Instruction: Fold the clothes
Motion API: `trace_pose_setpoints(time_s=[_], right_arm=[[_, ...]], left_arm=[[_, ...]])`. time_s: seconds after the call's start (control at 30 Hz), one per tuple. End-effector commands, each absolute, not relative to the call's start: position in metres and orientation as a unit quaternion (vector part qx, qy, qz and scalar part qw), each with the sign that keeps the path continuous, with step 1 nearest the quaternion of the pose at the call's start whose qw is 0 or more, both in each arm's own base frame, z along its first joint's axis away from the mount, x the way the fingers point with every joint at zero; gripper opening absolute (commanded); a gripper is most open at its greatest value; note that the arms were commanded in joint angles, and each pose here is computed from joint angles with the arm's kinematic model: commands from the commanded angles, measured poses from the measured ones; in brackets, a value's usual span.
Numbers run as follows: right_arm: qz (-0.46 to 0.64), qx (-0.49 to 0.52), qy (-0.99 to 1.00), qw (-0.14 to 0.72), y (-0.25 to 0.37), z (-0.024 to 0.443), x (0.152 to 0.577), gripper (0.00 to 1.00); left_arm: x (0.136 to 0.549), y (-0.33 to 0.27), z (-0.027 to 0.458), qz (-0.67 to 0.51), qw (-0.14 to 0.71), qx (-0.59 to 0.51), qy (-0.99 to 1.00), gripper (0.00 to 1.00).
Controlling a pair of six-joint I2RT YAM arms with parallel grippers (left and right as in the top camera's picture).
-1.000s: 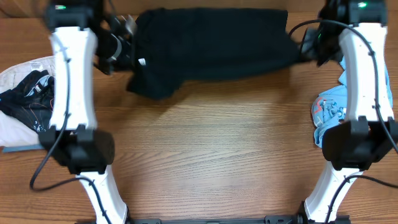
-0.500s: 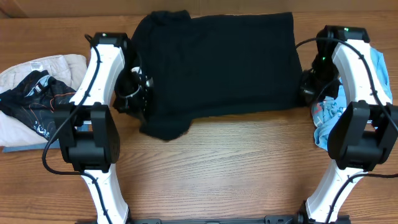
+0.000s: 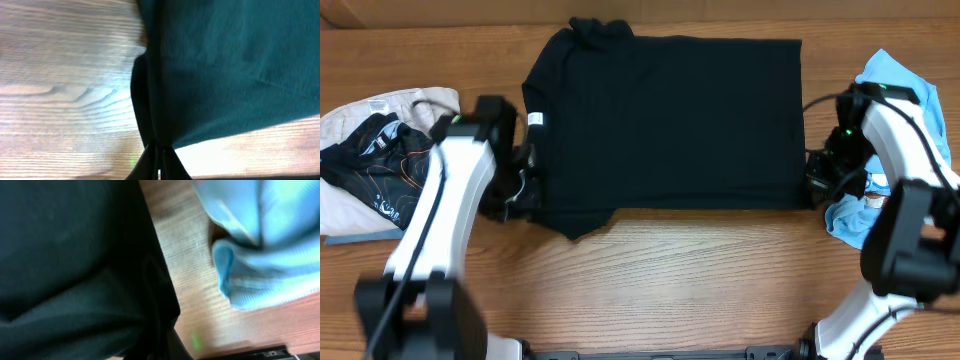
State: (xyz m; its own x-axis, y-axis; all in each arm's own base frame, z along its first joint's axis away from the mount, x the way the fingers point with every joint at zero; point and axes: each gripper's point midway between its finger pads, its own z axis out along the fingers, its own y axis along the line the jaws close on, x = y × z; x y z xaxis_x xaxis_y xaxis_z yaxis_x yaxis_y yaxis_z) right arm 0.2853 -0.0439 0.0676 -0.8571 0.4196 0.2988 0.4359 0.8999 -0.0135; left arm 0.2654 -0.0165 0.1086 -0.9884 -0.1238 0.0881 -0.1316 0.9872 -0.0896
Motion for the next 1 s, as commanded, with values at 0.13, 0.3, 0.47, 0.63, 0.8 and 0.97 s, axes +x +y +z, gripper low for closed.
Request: trace_pose_setpoints(time_s=[0.13,0.3,0.47,0.63,0.8,0.97], right_arm=[[-0.029,-0.269,-0.961,0.049,-0.061,0.111,0.268,0.04],[-0.029,-0.272,-0.960,0.056,-0.058,0.125,0.251,0.04],[-0.029,-0.266,-0.962,0.062,-0.055,0.133,0.241,0.04],[-0.030,-0.246,-0.968,0.041,-0.058,0.129,0.254,0.04],[-0.030,-0.245,-0.969,0.000,-0.066,0.119,0.282,0.04],[-0.030,-0.244,-0.969,-0.004,-0.070,0.101,0.298,0.04]], left_arm=[[0.240,-0.002,0.142,0.030,-0.070,0.115,-0.990,0.04],[0.218,-0.001,0.147,0.027,-0.051,0.140,-0.988,0.04],[0.205,0.001,0.146,0.018,-0.026,0.152,-0.988,0.04],[0.235,0.000,0.148,0.031,-0.083,0.150,-0.985,0.04],[0.280,-0.009,0.148,0.068,-0.144,0.148,-0.976,0.04],[0.312,-0.027,0.127,0.120,-0.141,0.140,-0.973,0.04]])
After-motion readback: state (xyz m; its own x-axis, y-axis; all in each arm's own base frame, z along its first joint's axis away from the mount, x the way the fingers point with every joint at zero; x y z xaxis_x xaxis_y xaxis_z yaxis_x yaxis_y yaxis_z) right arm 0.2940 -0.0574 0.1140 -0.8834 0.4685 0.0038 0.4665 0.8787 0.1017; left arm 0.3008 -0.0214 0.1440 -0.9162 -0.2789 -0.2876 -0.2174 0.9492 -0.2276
